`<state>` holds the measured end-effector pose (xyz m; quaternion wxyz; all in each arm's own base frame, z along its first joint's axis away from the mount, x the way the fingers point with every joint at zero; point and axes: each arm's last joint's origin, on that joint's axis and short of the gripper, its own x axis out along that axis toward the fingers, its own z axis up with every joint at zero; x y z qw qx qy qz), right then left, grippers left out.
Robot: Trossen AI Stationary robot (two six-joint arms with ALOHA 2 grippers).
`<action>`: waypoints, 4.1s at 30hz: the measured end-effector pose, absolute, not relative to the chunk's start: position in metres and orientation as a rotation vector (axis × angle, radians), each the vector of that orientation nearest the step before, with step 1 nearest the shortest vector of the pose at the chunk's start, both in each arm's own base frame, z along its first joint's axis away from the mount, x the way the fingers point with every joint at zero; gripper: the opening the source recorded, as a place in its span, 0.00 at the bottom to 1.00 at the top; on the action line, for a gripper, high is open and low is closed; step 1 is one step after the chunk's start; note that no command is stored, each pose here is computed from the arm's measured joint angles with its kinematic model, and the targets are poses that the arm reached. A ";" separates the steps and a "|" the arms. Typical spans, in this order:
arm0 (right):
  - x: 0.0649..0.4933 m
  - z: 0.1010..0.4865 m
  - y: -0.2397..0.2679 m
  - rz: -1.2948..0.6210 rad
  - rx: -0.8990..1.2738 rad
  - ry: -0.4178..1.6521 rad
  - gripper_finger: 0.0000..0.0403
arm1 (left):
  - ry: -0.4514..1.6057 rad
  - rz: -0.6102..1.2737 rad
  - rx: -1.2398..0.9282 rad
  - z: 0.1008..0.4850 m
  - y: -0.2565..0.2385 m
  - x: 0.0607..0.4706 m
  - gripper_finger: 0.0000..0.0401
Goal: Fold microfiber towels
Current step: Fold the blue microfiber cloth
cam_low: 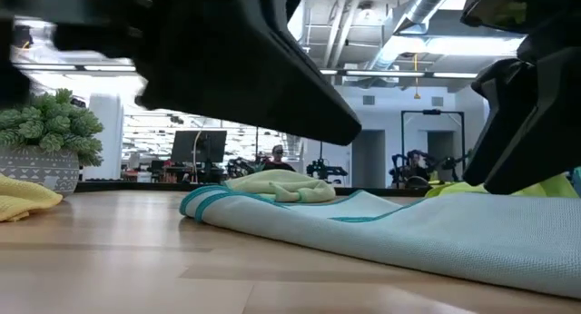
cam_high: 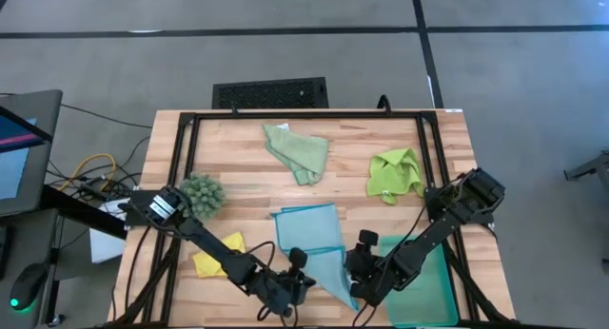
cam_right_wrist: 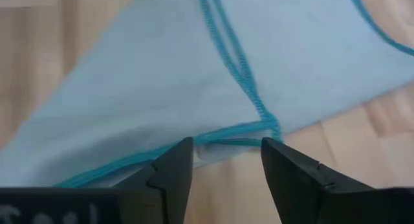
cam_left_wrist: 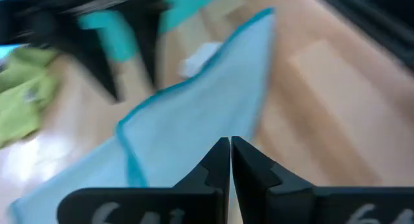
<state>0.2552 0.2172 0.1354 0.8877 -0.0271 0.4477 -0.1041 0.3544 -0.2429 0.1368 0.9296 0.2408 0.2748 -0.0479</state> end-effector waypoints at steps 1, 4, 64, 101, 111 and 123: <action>0.255 0.135 0.217 -0.215 -0.052 0.930 0.50 | 0.561 -0.068 0.487 0.137 -0.241 0.355 0.02; 0.254 0.134 0.210 -0.271 -0.043 0.965 0.49 | 0.561 -0.031 0.453 0.137 -0.236 0.358 0.02; 0.270 0.139 0.198 -0.077 0.047 0.858 0.24 | 0.600 -0.042 0.152 0.137 -0.153 0.407 0.57; 0.259 0.125 0.181 -0.225 0.079 0.908 0.24 | 0.539 -0.153 0.088 0.108 -0.144 0.430 0.57; 0.265 0.126 0.189 -0.104 0.096 0.890 0.24 | 0.554 -0.206 0.022 0.110 -0.142 0.433 0.57; 0.240 0.164 0.203 -0.034 0.096 0.826 0.24 | 0.550 -0.195 0.037 0.109 -0.131 0.436 0.57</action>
